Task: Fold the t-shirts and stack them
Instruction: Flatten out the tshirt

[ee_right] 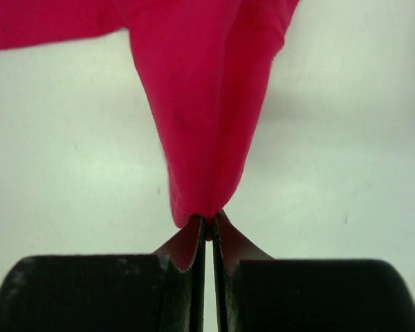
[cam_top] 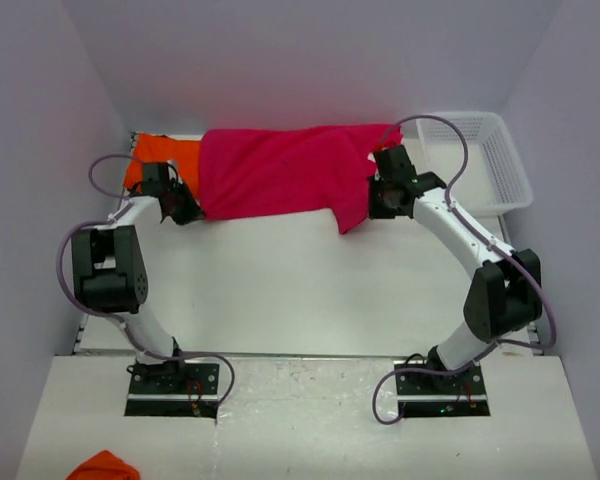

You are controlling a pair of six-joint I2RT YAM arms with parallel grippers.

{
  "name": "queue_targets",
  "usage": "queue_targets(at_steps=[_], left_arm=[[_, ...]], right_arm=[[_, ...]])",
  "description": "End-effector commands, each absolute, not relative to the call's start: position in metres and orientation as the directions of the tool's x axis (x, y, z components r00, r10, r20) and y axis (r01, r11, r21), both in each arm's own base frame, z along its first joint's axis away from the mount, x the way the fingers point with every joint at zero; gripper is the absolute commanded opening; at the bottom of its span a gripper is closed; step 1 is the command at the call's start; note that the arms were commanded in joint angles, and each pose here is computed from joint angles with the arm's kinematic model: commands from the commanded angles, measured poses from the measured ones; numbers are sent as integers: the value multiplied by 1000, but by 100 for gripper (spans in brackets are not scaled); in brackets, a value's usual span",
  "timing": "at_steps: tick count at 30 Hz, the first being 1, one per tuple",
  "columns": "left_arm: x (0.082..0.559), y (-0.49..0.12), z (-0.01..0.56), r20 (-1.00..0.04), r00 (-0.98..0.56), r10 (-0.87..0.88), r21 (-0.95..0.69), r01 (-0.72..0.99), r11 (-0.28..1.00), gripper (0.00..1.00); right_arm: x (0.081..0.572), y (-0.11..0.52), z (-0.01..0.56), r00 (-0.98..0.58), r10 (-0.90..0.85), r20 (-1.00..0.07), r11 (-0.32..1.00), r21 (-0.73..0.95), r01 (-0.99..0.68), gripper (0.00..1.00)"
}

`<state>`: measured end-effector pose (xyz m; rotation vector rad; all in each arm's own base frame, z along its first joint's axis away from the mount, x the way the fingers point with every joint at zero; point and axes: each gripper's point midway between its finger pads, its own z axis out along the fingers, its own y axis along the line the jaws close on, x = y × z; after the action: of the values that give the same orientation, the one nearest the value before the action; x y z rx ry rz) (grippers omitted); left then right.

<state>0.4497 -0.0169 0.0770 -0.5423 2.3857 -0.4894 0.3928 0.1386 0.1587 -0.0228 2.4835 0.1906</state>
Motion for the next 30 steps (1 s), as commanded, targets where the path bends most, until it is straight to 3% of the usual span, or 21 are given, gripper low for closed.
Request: queue_targets(at_steps=[1,7,15,25,30], left_arm=[[410,-39,117,-480,-682,-552,-549,-258,795,0],[342,-67,95,-382,-784,-490,-572,-216,791,0],[294,-64,82,-360,-786,-503,-540,-264,799,0],[265,-29,86,-430,-721,-543,-389,-395,832,0],[255,3,79,-431,-662,-613,-283,-546,788,0]], right_arm=[[359,130,218,-678,220,-701,972,216,92,0],[285,138,183,-744,238,-625,963,253,96,0],[237,138,138,-770,281,-572,959,207,196,0],[199,115,111,-718,378,-584,917,131,376,0],[194,80,124,-606,428,-671,861,98,500,0]])
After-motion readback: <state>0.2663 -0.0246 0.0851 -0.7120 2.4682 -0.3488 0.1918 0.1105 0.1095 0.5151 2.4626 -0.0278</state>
